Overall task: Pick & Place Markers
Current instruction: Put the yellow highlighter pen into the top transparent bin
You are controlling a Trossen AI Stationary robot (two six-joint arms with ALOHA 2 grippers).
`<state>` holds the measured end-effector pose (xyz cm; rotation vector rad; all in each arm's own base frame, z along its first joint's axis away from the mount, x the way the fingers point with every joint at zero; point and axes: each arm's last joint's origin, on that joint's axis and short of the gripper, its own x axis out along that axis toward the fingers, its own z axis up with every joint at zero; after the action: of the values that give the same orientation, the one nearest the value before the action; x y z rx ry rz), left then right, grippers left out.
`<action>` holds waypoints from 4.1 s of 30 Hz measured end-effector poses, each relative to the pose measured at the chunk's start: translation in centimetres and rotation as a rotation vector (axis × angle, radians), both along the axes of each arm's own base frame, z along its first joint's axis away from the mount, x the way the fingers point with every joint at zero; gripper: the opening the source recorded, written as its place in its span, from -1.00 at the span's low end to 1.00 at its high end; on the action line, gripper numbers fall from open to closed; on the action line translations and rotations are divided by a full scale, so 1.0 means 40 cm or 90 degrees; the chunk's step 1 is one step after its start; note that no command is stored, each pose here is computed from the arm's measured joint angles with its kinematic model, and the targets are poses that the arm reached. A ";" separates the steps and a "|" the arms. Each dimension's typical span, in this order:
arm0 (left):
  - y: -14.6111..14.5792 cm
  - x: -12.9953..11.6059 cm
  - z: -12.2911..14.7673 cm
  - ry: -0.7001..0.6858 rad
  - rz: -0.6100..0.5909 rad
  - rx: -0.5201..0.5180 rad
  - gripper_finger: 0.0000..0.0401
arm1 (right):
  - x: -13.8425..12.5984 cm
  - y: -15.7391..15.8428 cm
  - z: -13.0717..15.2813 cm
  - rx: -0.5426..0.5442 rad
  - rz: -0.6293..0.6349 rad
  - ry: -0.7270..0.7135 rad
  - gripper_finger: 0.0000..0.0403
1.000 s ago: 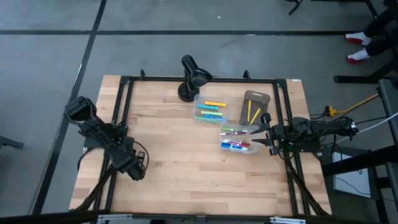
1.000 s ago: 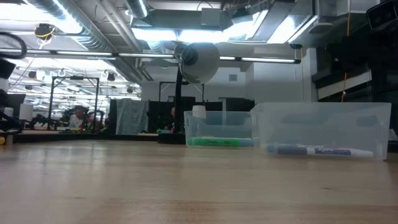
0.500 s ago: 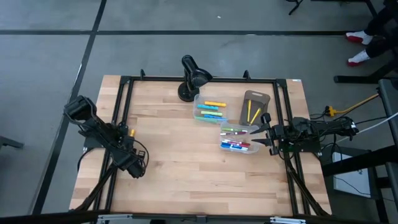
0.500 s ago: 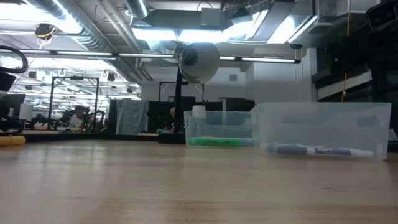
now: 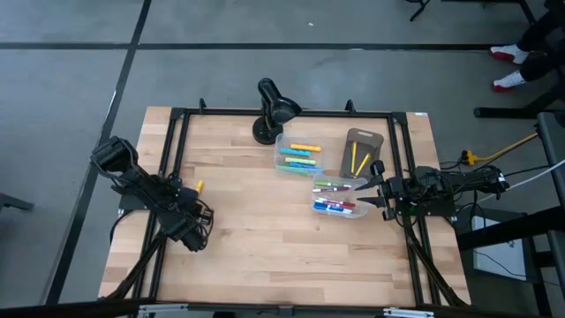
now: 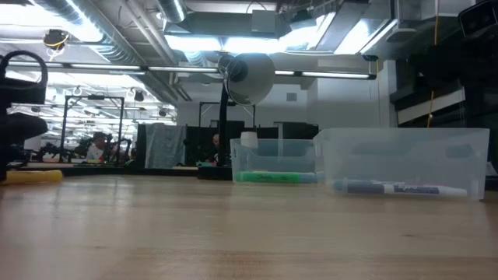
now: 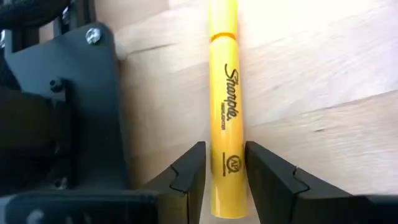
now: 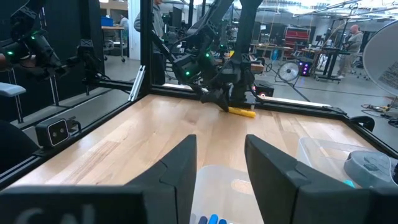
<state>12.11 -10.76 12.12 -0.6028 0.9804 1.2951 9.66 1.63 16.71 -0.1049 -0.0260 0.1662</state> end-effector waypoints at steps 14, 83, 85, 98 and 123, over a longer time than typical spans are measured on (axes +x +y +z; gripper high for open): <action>0.009 0.029 -0.005 0.007 -0.040 -0.032 -0.64 | 0.000 0.000 0.000 0.000 0.000 0.000 -0.33; 0.161 0.418 0.166 -0.515 -0.640 0.296 -0.68 | 0.000 0.000 0.000 0.000 0.000 0.000 -0.33; 0.177 0.421 0.167 -0.520 -0.642 0.292 -0.68 | 0.000 0.000 0.000 0.000 0.000 0.000 -0.33; 0.194 0.428 0.182 -0.528 -0.693 0.334 -0.68 | 0.000 0.000 0.000 0.000 0.000 0.000 -0.33; 0.195 0.445 0.209 -0.553 -0.682 0.332 -0.68 | 0.000 0.000 0.000 0.000 0.000 0.000 -0.33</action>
<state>29.92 -2.96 20.47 -0.1143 0.1137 0.2063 9.66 1.63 16.70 -0.1050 -0.0258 0.1662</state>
